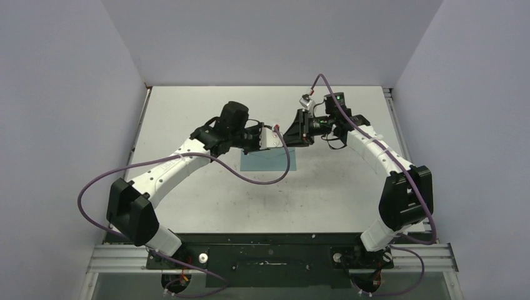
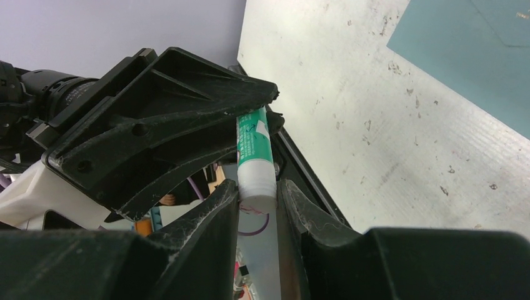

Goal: Place the letter into the envelope and seal it

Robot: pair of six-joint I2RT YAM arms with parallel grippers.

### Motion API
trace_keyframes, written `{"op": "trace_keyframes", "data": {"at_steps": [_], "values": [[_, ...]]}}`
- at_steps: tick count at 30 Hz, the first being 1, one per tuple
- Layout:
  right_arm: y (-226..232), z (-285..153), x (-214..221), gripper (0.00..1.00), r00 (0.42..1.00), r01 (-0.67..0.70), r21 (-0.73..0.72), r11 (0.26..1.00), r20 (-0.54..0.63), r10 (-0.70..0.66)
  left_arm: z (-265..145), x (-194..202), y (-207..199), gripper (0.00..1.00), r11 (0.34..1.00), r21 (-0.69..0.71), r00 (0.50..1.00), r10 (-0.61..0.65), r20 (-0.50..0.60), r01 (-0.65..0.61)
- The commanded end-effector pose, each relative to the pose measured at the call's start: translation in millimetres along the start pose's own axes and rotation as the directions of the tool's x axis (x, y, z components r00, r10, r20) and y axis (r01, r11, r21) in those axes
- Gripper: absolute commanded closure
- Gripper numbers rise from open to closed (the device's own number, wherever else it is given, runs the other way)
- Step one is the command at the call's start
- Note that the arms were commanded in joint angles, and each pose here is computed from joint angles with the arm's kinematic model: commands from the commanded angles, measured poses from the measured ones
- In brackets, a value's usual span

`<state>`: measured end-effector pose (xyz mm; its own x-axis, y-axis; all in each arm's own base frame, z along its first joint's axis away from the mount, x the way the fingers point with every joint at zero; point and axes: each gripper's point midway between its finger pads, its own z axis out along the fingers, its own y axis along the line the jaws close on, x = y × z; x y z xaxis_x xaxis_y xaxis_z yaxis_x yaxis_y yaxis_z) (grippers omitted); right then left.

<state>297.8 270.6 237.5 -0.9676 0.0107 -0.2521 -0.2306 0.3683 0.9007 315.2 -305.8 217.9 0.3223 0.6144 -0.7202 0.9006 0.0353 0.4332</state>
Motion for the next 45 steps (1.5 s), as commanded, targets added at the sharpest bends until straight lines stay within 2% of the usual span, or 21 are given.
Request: {"op": "trace_keyframes", "data": {"at_steps": [1,15,20,23,27,30,31,33,35,36,39,45], "values": [[10,23,15,0.95,0.999,0.007,-0.032,0.999,-0.053,-0.009,-9,-148,12,1.0,0.962,-0.078,0.869,0.269,0.415,-0.261],[-5,32,21,0.95,0.995,-0.05,-0.023,0.998,-0.082,0.048,-7,-193,8,1.0,0.964,-0.07,0.781,0.25,0.573,-0.257],[-13,33,22,0.95,0.994,-0.072,-0.004,0.997,-0.082,0.071,-2,-183,9,1.0,0.975,-0.06,0.803,0.21,0.557,-0.213],[-20,19,8,0.94,0.998,-0.046,0.064,0.997,-0.028,0.047,-1,-158,17,1.0,0.996,-0.033,0.833,0.086,0.547,-0.081],[-20,-8,-21,0.83,0.994,0.02,0.142,0.99,0.104,-0.035,5,-105,15,1.0,0.99,-0.004,0.858,-0.121,0.499,0.142],[-19,-25,-35,0.69,0.983,0.051,0.179,0.983,0.165,-0.081,6,-77,9,1.0,0.969,0.004,0.858,-0.221,0.463,0.248],[-18,-28,-36,0.6,0.98,0.066,0.184,0.981,0.173,-0.098,6,-72,7,1.0,0.963,0.008,0.854,-0.243,0.46,0.27],[-15,-32,-39,0.31,0.975,0.097,0.193,0.976,0.18,-0.133,6,-64,5,1.0,0.953,0.015,0.849,-0.276,0.451,0.302],[-8,-35,-41,0.17,0.967,0.134,0.191,0.972,0.188,-0.17,6,-59,5,1.0,0.947,0.019,0.847,-0.297,0.441,0.322],[-6,-36,-42,0.14,0.964,0.148,0.186,0.971,0.194,-0.184,6,-56,5,1.0,0.944,0.022,0.845,-0.306,0.438,0.33],[4,-39,-46,0.15,0.952,0.183,0.173,0.968,0.216,-0.219,8,-52,4,1.0,0.939,0.031,0.843,-0.321,0.432,0.342],[20,-43,-45,0.32,0.943,0.221,0.133,0.966,0.223,-0.246,12,-43,4,1.0,0.929,0.044,0.843,-0.354,0.406,0.368]]}}
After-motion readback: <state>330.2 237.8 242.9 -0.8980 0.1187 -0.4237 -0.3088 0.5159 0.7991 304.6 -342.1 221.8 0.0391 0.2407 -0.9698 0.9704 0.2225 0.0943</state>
